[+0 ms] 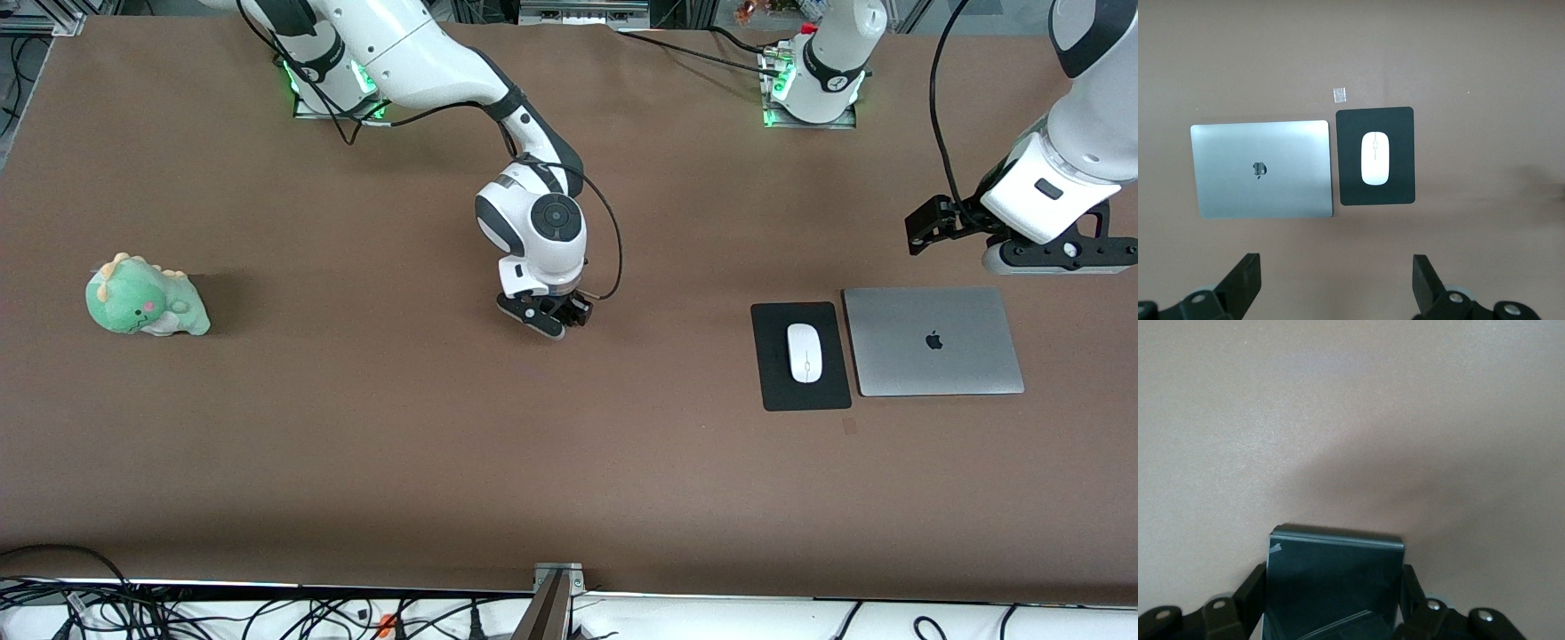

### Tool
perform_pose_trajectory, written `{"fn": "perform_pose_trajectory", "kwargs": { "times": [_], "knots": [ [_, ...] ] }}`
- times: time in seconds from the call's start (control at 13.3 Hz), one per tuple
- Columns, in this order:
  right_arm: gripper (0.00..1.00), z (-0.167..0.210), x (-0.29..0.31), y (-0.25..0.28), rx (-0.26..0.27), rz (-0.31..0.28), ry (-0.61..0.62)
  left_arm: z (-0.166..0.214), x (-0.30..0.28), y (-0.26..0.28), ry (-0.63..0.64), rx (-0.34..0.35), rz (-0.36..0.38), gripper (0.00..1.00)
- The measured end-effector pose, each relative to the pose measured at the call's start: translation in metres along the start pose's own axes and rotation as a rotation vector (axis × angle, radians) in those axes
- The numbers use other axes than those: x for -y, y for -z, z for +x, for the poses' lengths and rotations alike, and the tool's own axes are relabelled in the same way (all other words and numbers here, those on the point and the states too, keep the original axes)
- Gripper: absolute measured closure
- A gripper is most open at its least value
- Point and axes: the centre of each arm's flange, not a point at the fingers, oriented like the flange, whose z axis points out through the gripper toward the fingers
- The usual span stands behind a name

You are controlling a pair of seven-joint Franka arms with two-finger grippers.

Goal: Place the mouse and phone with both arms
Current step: 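Lift the black phone with the right gripper and carry it toward the plush toy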

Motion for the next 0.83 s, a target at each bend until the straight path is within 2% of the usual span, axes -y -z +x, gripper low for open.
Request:
{"fn": "perform_pose_trajectory", "kwargs": {
  "times": [0.15, 0.3, 0.53, 0.6, 0.83],
  "knots": [
    [0.19, 0.005, -0.003, 0.001, 0.002, -0.032, 0.048, 0.000, 0.000, 0.000, 0.000, 0.000, 0.000, 0.00],
    [0.19, 0.021, -0.008, 0.010, 0.014, -0.099, 0.109, 0.000, 0.000, 0.000, 0.000, 0.000, 0.000, 0.00],
    [0.19, 0.074, -0.020, 0.053, 0.055, -0.178, 0.229, 0.000, 0.000, 0.000, 0.000, 0.000, 0.000, 0.00],
    [0.19, 0.095, -0.027, 0.066, 0.070, -0.189, 0.272, 0.000, 0.000, 0.000, 0.000, 0.000, 0.000, 0.00],
    [0.19, 0.168, -0.063, 0.106, 0.095, -0.173, 0.384, 0.000, 0.000, 0.000, 0.000, -0.001, 0.000, 0.00]
  ]
}}
